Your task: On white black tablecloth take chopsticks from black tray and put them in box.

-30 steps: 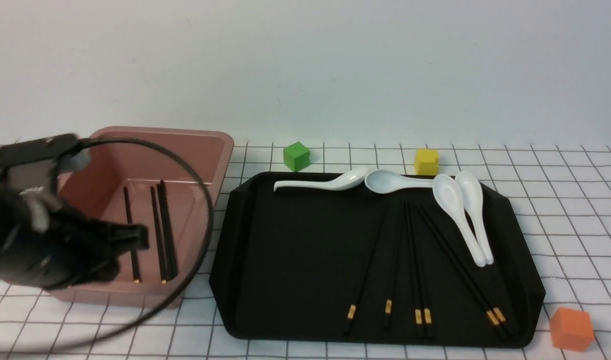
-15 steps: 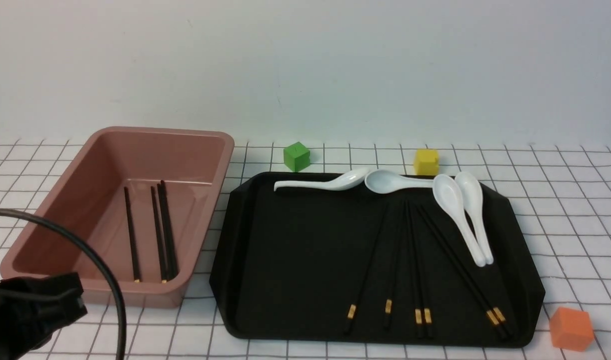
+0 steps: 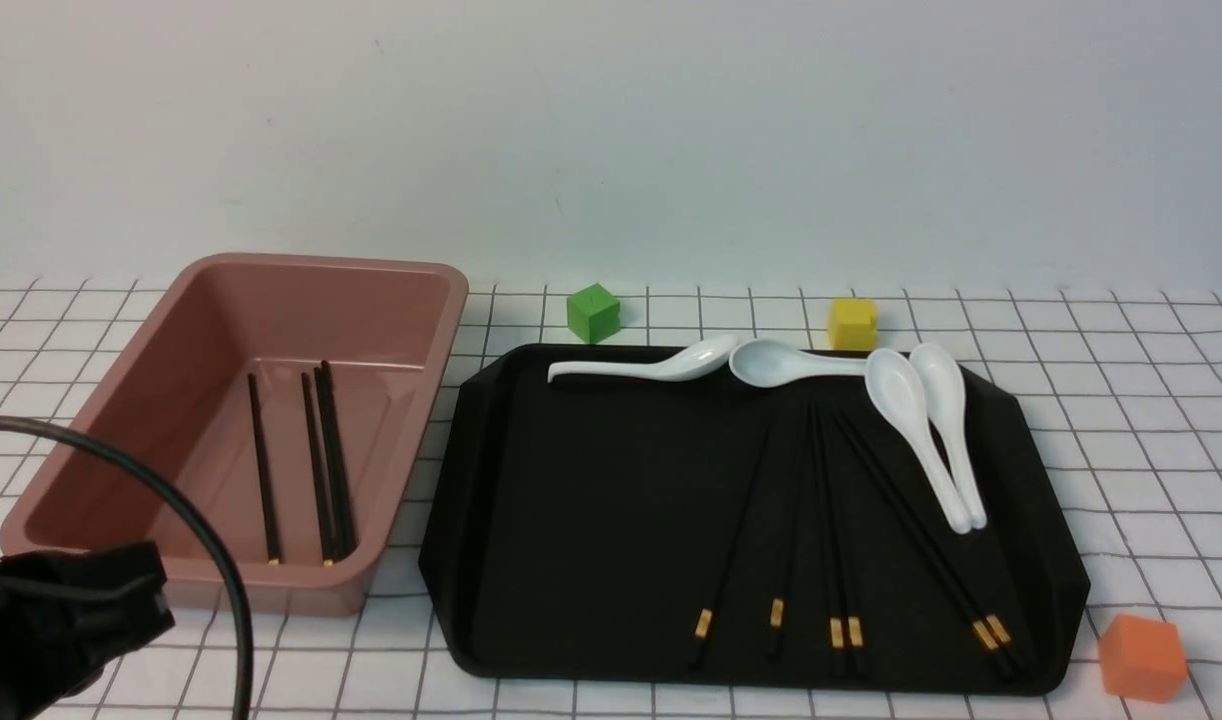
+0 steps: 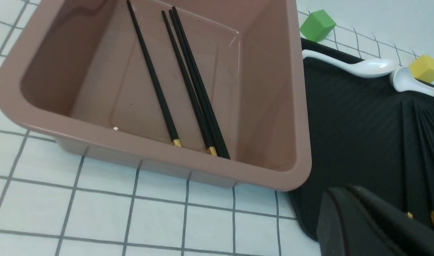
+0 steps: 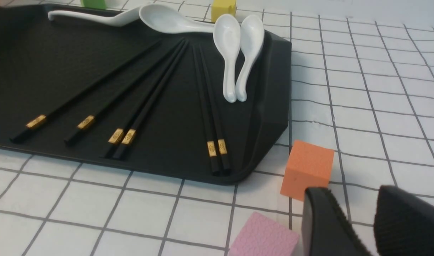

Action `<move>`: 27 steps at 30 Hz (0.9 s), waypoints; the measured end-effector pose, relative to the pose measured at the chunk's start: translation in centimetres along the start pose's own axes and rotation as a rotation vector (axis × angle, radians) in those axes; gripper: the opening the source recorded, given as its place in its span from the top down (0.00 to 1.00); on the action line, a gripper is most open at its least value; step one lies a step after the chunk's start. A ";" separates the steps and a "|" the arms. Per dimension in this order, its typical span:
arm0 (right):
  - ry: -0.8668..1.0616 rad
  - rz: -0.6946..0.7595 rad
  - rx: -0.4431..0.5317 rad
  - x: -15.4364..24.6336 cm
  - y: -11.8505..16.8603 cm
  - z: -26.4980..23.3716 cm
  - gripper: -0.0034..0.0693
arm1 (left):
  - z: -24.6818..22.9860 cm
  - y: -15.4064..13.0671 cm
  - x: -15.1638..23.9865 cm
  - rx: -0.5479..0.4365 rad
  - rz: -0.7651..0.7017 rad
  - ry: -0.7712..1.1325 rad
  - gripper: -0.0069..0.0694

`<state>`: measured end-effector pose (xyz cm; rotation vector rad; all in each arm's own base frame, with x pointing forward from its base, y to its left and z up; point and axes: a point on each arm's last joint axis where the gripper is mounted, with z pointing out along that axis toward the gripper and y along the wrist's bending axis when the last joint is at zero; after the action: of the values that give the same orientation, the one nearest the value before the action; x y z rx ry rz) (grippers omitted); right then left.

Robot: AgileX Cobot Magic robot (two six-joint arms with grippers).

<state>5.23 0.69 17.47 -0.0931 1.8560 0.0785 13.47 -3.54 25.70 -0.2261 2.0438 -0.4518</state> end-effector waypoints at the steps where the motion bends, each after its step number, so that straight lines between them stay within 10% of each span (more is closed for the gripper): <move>1: 0.000 0.000 0.000 0.0 0.0 0.0 0.62 | -0.1 0.0 0.0 0.002 0.000 -0.003 0.93; 11: 0.000 0.001 0.000 0.0 0.0 0.0 0.62 | -4.8 2.1 3.2 0.079 0.018 -0.232 0.93; 27: 0.000 0.001 0.000 0.0 0.0 0.0 0.62 | -4.2 6.2 9.5 -0.075 -0.038 -0.250 0.92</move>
<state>5.23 0.69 17.47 -0.0926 1.8564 0.0793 5.36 -0.21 17.42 -0.3501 1.8152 -0.3521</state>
